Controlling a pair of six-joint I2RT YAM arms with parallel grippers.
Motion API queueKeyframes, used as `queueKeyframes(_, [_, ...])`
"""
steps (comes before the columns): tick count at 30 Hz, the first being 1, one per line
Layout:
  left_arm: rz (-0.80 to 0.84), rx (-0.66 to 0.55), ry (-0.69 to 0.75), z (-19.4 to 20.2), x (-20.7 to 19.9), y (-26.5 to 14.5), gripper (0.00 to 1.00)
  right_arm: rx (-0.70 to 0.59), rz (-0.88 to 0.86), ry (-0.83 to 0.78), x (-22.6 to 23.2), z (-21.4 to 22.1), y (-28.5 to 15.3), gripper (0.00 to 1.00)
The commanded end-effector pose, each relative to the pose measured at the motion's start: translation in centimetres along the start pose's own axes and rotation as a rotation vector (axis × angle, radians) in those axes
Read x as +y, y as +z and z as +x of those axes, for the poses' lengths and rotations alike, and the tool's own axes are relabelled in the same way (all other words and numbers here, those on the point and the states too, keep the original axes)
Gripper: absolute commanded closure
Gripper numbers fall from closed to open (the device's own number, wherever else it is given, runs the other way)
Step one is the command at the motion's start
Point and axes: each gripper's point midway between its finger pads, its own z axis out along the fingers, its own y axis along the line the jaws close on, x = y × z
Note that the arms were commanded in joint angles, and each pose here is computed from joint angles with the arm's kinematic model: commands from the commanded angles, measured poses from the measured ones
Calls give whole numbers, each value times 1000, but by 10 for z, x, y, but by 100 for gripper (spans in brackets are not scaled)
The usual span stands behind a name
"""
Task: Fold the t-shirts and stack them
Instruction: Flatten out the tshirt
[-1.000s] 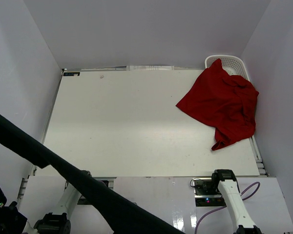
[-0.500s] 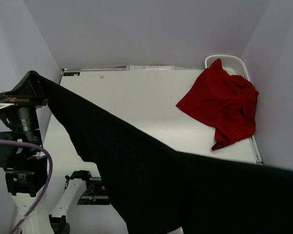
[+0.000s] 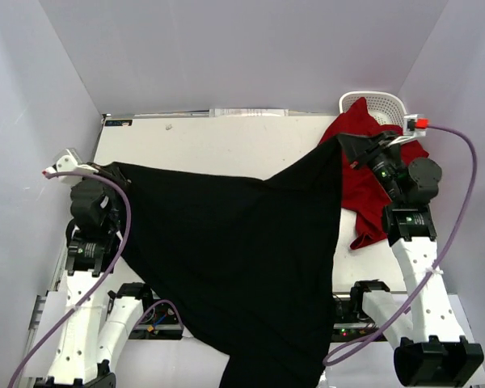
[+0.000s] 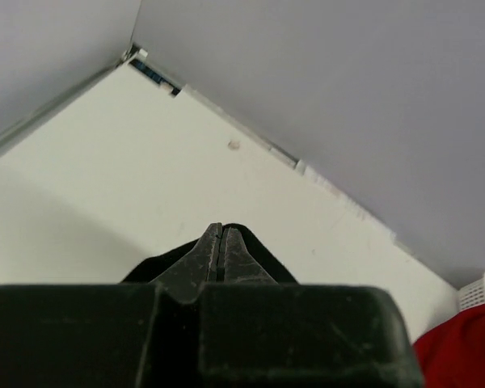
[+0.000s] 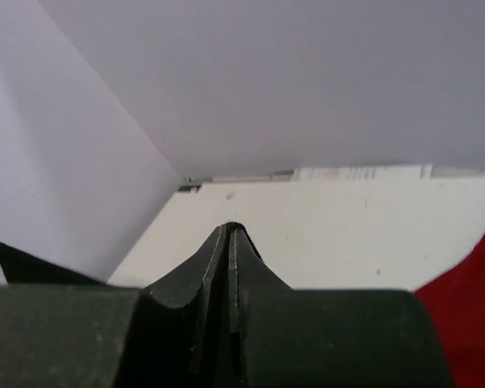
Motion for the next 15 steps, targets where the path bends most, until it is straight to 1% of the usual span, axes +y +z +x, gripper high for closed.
queueKeyframes(1, [-59, 25, -18, 25, 14, 15, 100, -36, -92, -62, 20, -13, -1, 92])
queueKeyframes(4, [-105, 100, -4, 61, 25, 32, 100, 97, -63, -10, -13, 30, 22, 92])
queueKeyframes(6, [-135, 163, 15, 87, 32, 46, 100, 157, -62, 10, -25, 49, 30, 92])
queueKeyframes(7, [-147, 178, 13, 98, 36, 51, 100, 208, -37, 36, -42, 66, 39, 92])
queueKeyframes(8, [-163, 195, 18, 106, 39, 56, 100, 231, -40, 27, -45, 70, 45, 92])
queueKeyframes(9, [-192, 234, 34, 123, 46, 64, 100, 265, -41, 35, -50, 80, 50, 92])
queueKeyframes(10, [-199, 240, 30, 129, 47, 69, 100, 315, -28, 58, -63, 99, 59, 92])
queueKeyframes(11, [-214, 255, 33, 136, 49, 73, 100, 342, -35, 43, -67, 107, 64, 92])
queueKeyframes(12, [-239, 292, 48, 151, 54, 80, 100, 358, -45, 31, -66, 110, 74, 92])
queueKeyframes(13, [-257, 302, 39, 155, 56, 85, 100, 418, -23, 52, -82, 133, 83, 92])
queueKeyframes(15, [-270, 318, 36, 162, 54, 94, 100, 464, -29, 41, -88, 146, 97, 92])
